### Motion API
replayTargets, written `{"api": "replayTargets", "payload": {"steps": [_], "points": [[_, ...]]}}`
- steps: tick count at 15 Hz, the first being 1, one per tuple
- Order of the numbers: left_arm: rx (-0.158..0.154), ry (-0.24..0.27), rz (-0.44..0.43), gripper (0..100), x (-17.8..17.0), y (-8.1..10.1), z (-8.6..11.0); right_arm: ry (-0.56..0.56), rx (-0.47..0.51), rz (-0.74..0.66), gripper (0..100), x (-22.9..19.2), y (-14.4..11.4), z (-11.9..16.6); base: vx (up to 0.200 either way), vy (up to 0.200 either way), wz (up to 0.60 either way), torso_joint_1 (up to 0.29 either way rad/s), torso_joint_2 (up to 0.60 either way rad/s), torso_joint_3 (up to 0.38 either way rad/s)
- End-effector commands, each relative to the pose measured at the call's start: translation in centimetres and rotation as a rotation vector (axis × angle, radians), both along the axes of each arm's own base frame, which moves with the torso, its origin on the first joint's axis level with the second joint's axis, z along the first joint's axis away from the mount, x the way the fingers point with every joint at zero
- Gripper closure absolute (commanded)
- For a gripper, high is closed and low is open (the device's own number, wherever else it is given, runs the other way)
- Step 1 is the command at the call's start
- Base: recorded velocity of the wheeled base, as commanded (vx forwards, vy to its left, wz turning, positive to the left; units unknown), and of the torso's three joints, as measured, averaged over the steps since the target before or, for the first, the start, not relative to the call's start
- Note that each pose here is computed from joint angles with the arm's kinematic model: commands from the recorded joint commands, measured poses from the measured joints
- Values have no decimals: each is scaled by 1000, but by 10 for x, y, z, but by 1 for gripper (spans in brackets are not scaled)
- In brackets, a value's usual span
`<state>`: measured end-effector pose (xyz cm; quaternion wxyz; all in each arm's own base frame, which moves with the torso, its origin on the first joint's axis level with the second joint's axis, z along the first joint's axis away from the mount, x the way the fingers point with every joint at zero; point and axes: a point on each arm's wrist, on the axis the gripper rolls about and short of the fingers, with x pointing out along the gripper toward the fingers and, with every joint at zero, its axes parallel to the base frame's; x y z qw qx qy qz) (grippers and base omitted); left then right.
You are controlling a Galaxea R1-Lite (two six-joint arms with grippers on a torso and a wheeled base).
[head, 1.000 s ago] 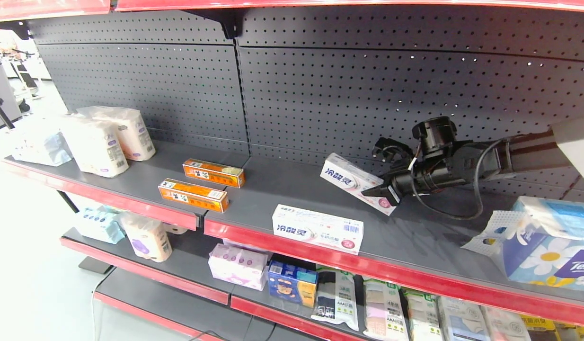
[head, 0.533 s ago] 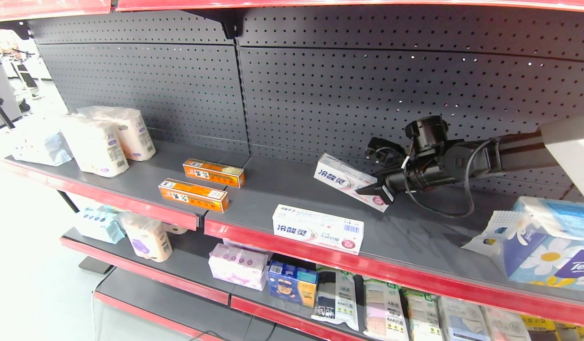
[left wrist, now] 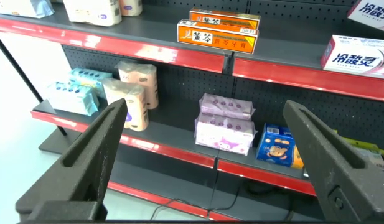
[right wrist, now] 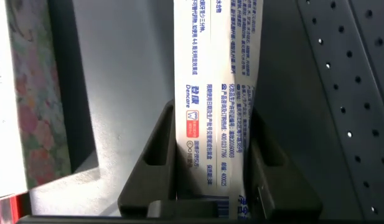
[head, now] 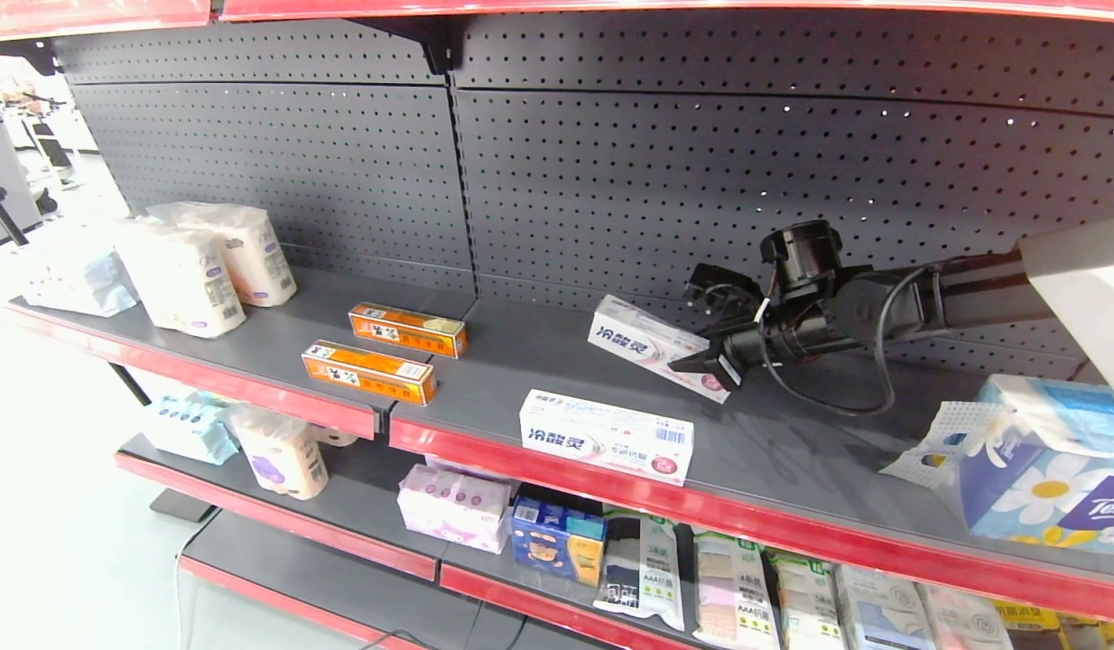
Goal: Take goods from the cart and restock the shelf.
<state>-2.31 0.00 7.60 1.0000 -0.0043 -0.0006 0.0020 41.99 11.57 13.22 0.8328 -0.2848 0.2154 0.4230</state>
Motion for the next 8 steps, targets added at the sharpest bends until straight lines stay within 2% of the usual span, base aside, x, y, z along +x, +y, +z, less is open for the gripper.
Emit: {"api": "replayTargets", "payload": {"steps": [1,8], "points": [[-1,1,1,0,0,0,0,-2,-2,8,100,0,2,-1,0,0,0,0,0,0],[-1,1,1,0,0,0,0,-38,-29,-13,100,3,3,2,0,0,0,0,0,0]]}}
